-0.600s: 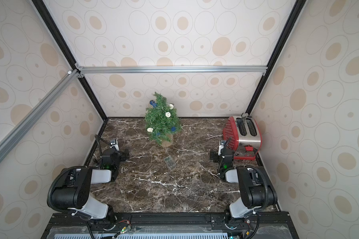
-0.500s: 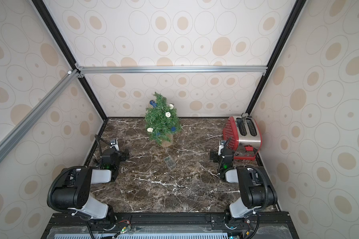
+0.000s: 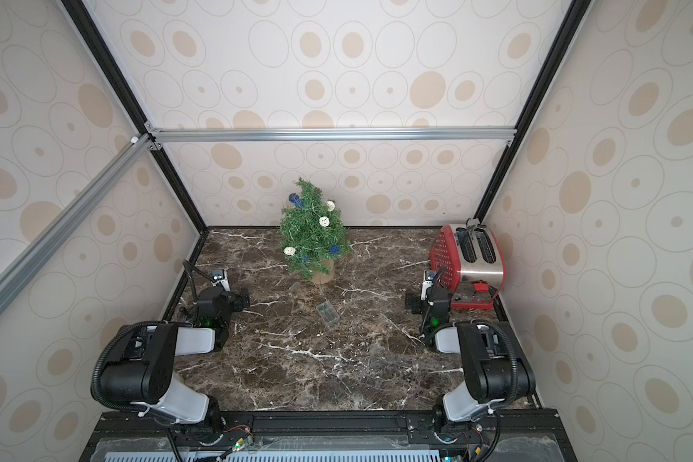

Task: Remove string lights from the small christmas tree
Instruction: Move the christmas tree to the center of the board.

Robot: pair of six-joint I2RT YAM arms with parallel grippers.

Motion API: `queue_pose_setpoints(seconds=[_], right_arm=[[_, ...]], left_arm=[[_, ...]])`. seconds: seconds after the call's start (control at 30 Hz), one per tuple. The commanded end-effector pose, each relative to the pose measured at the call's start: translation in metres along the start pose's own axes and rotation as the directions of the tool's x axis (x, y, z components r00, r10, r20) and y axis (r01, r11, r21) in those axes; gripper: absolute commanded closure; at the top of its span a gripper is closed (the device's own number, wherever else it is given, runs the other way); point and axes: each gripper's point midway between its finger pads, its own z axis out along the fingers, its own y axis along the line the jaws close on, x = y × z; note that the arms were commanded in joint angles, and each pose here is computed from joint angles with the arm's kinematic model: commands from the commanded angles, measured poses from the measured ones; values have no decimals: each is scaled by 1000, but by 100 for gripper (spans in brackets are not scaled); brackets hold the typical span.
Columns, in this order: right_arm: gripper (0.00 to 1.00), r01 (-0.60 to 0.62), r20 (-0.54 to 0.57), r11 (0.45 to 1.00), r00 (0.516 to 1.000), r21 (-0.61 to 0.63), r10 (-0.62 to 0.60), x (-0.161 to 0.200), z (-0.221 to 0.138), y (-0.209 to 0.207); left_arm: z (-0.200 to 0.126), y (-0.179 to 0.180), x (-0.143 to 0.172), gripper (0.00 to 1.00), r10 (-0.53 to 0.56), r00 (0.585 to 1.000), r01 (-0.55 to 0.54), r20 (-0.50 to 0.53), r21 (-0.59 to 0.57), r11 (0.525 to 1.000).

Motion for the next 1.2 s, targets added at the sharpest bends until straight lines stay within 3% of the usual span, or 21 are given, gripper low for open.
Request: queue_pose_setpoints(seconds=[0.0, 1.03, 1.17], right_arm=[[1, -5, 23, 1000, 1000, -6, 5, -8, 0, 0], [1, -3, 22, 998, 1000, -61, 4, -16, 1, 6], [1, 16, -65, 995, 998, -98, -23, -23, 2, 12]], left_arm=[[1, 2, -11, 1, 17, 999, -17, 28, -4, 1000], [-3, 3, -21, 1, 15, 1000, -14, 28, -6, 1000], [-7, 3, -31, 1, 24, 1000, -24, 6, -3, 1000]])
